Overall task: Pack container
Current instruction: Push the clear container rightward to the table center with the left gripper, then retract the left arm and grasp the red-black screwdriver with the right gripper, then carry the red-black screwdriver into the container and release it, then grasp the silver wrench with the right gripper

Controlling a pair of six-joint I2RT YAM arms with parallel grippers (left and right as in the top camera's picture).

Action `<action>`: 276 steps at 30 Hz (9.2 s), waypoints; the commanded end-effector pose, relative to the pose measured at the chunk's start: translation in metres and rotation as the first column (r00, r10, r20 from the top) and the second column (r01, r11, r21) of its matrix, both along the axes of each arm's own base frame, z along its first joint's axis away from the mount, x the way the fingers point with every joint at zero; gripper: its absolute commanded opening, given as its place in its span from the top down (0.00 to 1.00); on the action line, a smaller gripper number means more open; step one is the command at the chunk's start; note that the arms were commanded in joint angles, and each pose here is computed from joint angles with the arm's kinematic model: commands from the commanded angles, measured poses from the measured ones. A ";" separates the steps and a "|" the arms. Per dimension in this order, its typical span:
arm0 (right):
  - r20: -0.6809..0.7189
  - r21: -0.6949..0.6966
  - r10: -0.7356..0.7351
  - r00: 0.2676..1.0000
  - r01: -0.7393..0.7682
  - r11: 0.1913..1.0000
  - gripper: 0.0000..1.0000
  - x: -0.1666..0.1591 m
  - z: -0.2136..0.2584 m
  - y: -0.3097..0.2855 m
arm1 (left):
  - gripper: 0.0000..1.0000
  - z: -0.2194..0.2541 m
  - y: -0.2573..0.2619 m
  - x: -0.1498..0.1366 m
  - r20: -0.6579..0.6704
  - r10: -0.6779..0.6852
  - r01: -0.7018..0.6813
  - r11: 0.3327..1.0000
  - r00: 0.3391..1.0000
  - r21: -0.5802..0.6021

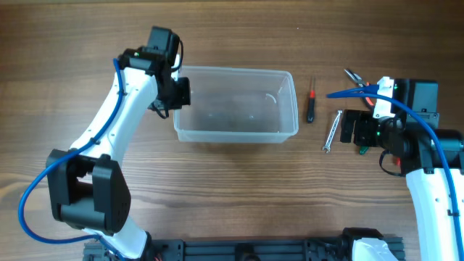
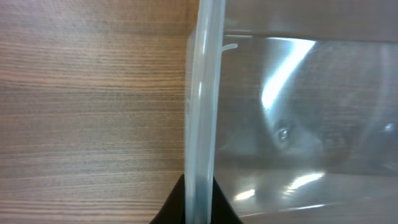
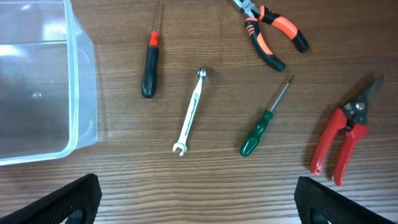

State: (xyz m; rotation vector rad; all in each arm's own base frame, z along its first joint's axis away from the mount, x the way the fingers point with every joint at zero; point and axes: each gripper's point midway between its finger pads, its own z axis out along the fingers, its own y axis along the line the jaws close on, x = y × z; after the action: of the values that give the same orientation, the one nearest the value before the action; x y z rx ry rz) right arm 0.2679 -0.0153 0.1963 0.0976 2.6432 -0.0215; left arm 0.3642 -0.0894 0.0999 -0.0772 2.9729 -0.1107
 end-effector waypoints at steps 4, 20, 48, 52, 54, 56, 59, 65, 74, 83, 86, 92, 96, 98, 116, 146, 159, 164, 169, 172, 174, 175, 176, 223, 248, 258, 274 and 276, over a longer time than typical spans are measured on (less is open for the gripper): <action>0.026 -0.015 0.008 1.000 -0.008 1.000 0.00 0.000 0.011 -0.002 | 0.96 -0.004 0.000 -0.006 0.012 0.005 -0.005 1.000 1.000 -0.010; 0.019 -0.002 0.015 1.000 -0.015 1.000 0.00 -0.001 0.010 0.000 | 0.79 -0.038 0.006 -0.029 -0.056 0.003 -0.003 1.000 0.998 0.007; 0.092 0.141 -0.114 0.989 0.100 0.985 0.00 0.003 0.074 0.012 | 0.00 0.139 0.082 -0.007 0.416 0.129 -0.122 0.992 0.900 -0.043; 0.069 0.167 -0.073 0.995 0.061 0.984 0.00 0.036 0.076 0.022 | 0.00 0.147 0.125 -0.028 0.408 0.243 -0.247 0.968 0.880 -0.043; 0.014 0.165 -0.051 0.999 0.048 0.985 0.00 0.068 0.056 0.029 | 0.00 0.143 0.135 -0.033 0.381 0.279 -0.278 0.959 0.881 -0.060; -0.011 0.166 -0.034 0.999 0.035 0.986 0.00 0.092 0.038 0.035 | 0.00 0.140 0.133 -0.033 0.365 0.284 -0.272 0.959 0.887 -0.084; -0.058 0.178 -0.024 0.998 0.034 0.983 0.00 0.126 -0.002 0.052 | 0.00 0.138 0.132 -0.032 0.359 0.283 -0.270 0.959 0.889 -0.087; -0.202 0.154 0.002 0.979 0.030 0.988 0.00 0.143 -0.072 0.079 | 0.00 0.138 0.132 -0.032 0.358 0.283 -0.270 0.959 0.890 -0.087; -0.258 0.126 -0.041 0.965 0.076 0.989 0.00 0.150 -0.106 0.075 | 0.00 0.137 0.132 -0.035 0.348 0.284 -0.271 0.959 0.893 -0.085; -0.255 0.113 -0.045 0.966 0.076 0.991 0.00 0.151 -0.106 0.072 | 0.00 0.137 0.132 -0.035 0.348 0.284 -0.271 0.959 0.893 -0.085; -0.270 0.093 -0.059 0.961 0.087 0.992 0.00 0.146 -0.112 0.068 | 0.00 0.136 0.132 -0.035 0.345 0.284 -0.272 0.959 0.895 -0.085; -0.314 0.086 -0.079 0.946 0.111 0.990 0.00 0.131 -0.138 0.065 | 0.00 0.134 0.131 -0.039 0.330 0.285 -0.273 0.958 0.900 -0.083; -0.328 0.085 -0.104 0.939 0.139 0.987 0.00 0.124 -0.154 0.057 | 0.00 0.134 0.131 -0.039 0.328 0.285 -0.273 0.958 0.901 -0.083; -0.318 0.086 -0.114 0.941 0.149 0.985 0.00 0.126 -0.159 0.052 | 0.00 0.134 0.131 -0.039 0.327 0.285 -0.273 0.958 0.901 -0.083; -0.398 0.025 -0.090 0.913 0.109 0.994 0.00 0.124 -0.214 0.044 | 0.00 0.134 0.131 -0.039 0.328 0.285 -0.273 0.958 0.901 -0.083; -0.454 0.010 -0.047 0.890 0.058 0.998 0.92 0.109 -0.214 0.043 | 0.00 0.134 0.131 -0.039 0.328 0.285 -0.273 0.958 0.901 -0.083; -0.191 0.031 0.043 0.981 -0.038 0.999 0.96 0.153 -0.100 0.049 | 0.00 0.134 0.131 -0.039 0.328 0.285 -0.273 0.958 0.901 -0.083; 0.115 -0.049 0.440 0.891 -0.437 0.898 0.96 0.147 0.019 0.105 | 0.00 0.134 0.131 -0.039 0.328 0.285 -0.273 0.958 0.901 -0.083; 0.111 -0.147 0.918 0.381 -0.907 0.394 0.96 0.081 0.033 0.203 | 0.00 0.134 0.131 -0.039 0.328 0.285 -0.272 0.959 0.901 -0.083; 0.041 -0.160 0.969 0.245 -0.955 0.248 0.96 0.069 0.008 0.231 | 0.00 0.134 0.131 -0.039 0.327 0.285 -0.273 0.959 0.901 -0.083; 0.005 -0.131 0.980 0.200 -0.971 0.199 0.96 0.069 -0.014 0.242 | 0.00 0.134 0.131 -0.039 0.327 0.285 -0.272 0.959 0.901 -0.083; -0.011 -0.106 0.981 0.196 -0.975 0.194 0.96 0.071 -0.028 0.248 | 0.00 0.134 0.131 -0.039 0.327 0.285 -0.272 0.959 0.901 -0.083; -0.031 -0.077 0.982 0.185 -0.980 0.182 0.96 0.072 -0.044 0.253 | 0.00 0.134 0.131 -0.039 0.327 0.285 -0.272 0.959 0.901 -0.083; -0.206 0.161 -0.498 0.843 0.531 0.832 0.00 0.068 -0.036 0.015 | 0.00 0.134 0.131 -0.039 0.329 0.278 -0.267 0.961 0.903 -0.079; -0.422 0.062 -0.283 0.862 0.338 0.939 0.01 0.089 -0.188 0.009 | 0.00 0.134 0.131 -0.039 0.328 0.278 -0.267 0.960 0.903 -0.079; -0.447 0.061 -0.258 0.857 0.316 0.947 0.01 0.070 -0.211 0.010 | 0.00 0.134 0.131 -0.039 0.328 0.278 -0.267 0.961 0.903 -0.079; -0.463 0.089 -0.242 0.853 0.316 0.944 0.76 0.067 -0.213 0.016 | 0.00 0.134 0.131 -0.039 0.328 0.278 -0.267 0.960 0.903 -0.079; -0.463 0.089 -0.242 0.853 0.316 0.944 0.81 0.067 -0.213 0.016 | 0.00 0.134 0.131 -0.039 0.329 0.278 -0.267 0.961 0.903 -0.079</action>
State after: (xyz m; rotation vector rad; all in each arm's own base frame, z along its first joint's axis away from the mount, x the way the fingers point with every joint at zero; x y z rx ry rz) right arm 0.3447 -0.0075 -0.0052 0.5966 3.0198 0.0231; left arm 0.3228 0.0425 0.2312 -0.4312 2.5937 -0.1034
